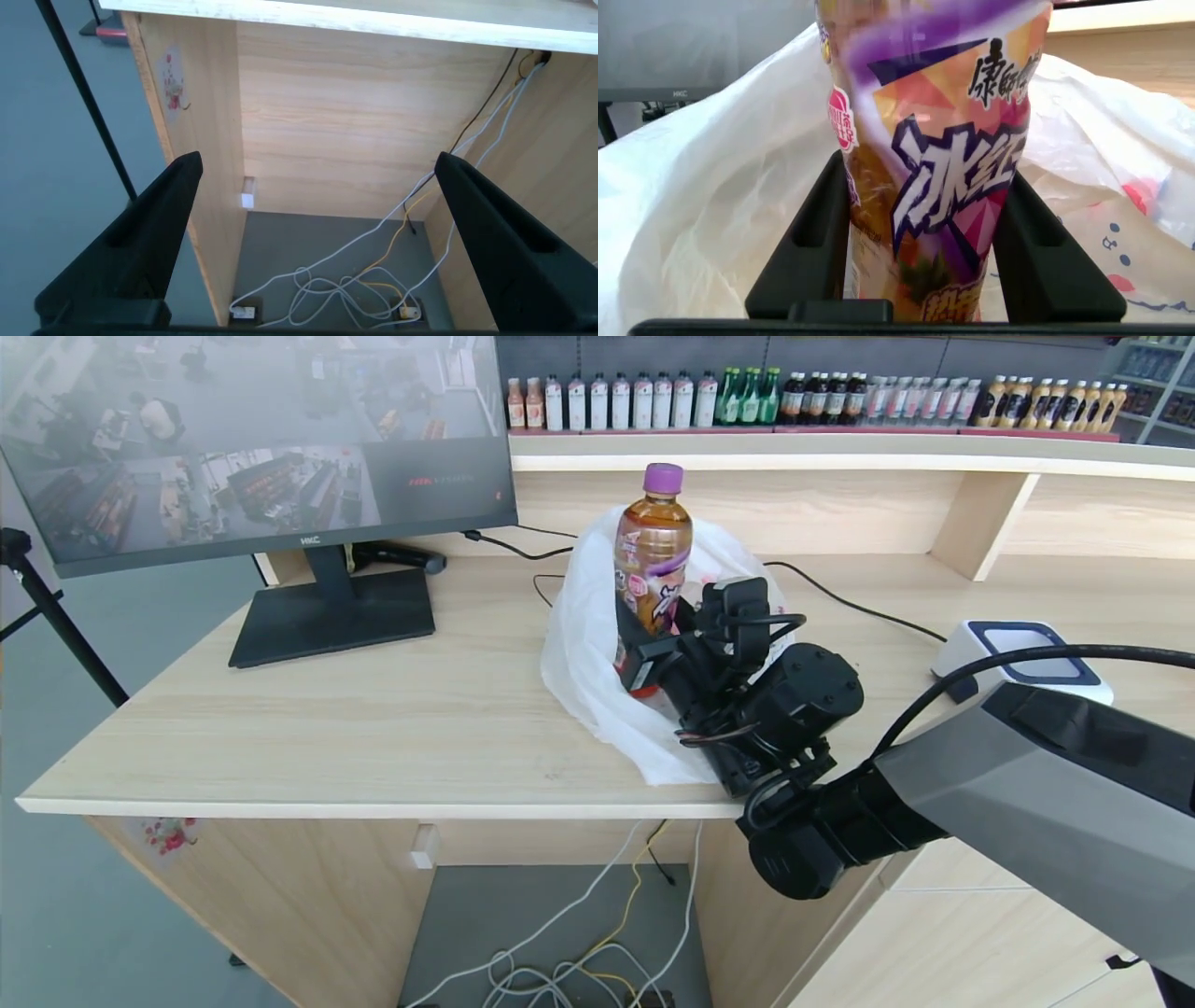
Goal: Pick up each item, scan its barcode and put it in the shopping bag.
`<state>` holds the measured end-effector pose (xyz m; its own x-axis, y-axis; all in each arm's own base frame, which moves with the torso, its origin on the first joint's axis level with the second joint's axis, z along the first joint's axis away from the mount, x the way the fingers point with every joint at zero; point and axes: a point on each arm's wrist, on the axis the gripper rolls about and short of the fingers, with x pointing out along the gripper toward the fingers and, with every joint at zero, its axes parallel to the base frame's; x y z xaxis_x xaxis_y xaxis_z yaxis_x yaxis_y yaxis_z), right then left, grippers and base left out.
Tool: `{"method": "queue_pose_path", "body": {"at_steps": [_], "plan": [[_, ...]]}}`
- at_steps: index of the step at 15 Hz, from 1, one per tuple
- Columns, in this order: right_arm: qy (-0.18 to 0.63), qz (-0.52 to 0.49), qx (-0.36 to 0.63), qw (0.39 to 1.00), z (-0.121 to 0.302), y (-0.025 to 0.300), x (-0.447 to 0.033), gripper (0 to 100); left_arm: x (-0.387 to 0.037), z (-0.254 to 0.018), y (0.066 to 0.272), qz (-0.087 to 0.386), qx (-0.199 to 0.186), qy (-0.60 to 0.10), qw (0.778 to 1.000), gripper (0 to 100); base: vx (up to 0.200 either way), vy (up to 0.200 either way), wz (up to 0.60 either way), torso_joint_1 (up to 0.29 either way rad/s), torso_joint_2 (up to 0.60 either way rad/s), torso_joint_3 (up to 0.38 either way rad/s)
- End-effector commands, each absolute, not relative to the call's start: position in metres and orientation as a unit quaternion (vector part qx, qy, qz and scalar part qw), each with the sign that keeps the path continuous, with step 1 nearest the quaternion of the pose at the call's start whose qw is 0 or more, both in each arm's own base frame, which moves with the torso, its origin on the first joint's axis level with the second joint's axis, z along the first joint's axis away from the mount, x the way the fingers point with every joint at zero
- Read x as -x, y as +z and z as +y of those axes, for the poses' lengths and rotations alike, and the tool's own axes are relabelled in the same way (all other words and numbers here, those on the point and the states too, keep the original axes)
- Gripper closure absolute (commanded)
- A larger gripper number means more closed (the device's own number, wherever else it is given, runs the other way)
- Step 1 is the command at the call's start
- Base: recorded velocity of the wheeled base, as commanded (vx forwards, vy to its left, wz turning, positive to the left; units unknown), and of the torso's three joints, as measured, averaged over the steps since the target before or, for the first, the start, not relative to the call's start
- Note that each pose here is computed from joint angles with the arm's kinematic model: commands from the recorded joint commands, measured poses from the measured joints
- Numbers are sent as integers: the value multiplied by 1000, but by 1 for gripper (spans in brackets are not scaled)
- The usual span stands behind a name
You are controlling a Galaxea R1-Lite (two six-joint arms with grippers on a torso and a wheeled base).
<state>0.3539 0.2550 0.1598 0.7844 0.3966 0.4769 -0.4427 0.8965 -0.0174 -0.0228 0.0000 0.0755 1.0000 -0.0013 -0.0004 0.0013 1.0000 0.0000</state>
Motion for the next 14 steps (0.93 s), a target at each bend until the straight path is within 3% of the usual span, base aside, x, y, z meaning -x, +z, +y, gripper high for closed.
{"method": "queue_pose_path", "body": {"at_steps": [1, 14], "plan": [[222, -237, -46, 945, 256, 155, -356, 100, 23, 0, 75, 0, 0, -1, 1000, 0, 0, 0, 0, 0, 0, 0], [222, -237, -47, 945, 256, 155, -355, 100, 23, 0, 75, 0, 0, -1, 1000, 0, 0, 0, 0, 0, 0, 0]]}}
